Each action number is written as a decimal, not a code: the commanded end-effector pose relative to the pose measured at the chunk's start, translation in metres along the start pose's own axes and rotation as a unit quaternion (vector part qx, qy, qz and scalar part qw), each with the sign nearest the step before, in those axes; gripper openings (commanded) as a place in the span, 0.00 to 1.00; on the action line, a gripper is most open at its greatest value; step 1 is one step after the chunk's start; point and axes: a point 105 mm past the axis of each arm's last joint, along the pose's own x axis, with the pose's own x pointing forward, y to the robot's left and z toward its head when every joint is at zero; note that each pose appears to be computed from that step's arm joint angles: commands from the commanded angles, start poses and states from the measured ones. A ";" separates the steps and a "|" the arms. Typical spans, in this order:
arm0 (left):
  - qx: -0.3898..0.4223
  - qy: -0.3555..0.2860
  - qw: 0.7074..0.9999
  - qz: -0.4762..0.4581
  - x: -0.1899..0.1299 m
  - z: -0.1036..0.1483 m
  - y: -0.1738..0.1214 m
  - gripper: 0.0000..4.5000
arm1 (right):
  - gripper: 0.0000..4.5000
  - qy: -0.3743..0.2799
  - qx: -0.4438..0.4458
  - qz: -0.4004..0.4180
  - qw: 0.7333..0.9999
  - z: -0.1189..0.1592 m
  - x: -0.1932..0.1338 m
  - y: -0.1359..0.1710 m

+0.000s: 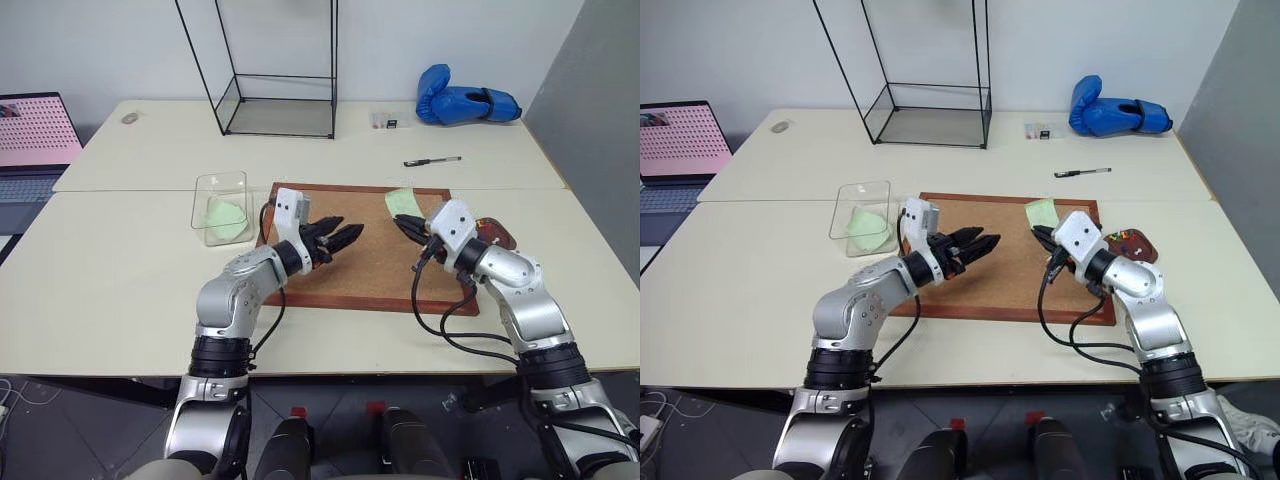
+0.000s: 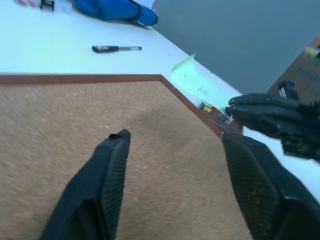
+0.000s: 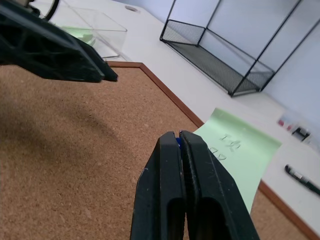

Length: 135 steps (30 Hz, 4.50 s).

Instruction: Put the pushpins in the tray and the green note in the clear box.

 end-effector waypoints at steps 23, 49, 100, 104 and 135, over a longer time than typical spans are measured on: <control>-0.138 -0.016 0.986 -0.087 0.048 0.019 -0.016 0.95 | 0.00 -0.069 -0.149 0.062 0.984 0.039 0.005 0.020; -0.145 -0.026 0.983 -0.105 0.045 0.018 -0.015 0.00 | 0.00 -0.086 -0.139 0.039 0.986 0.047 0.004 0.014; 0.068 -0.005 0.992 -0.110 0.028 0.014 -0.028 0.00 | 0.10 0.244 0.031 -0.215 0.945 -0.104 -0.086 -0.087; 0.069 -0.004 0.992 -0.108 0.027 0.013 -0.027 0.00 | 0.28 0.247 0.034 -0.219 0.943 -0.107 -0.087 -0.089; 0.156 -0.051 0.986 0.028 -0.009 0.066 0.008 0.00 | 0.99 -0.014 0.115 0.017 0.993 0.014 -0.040 -0.043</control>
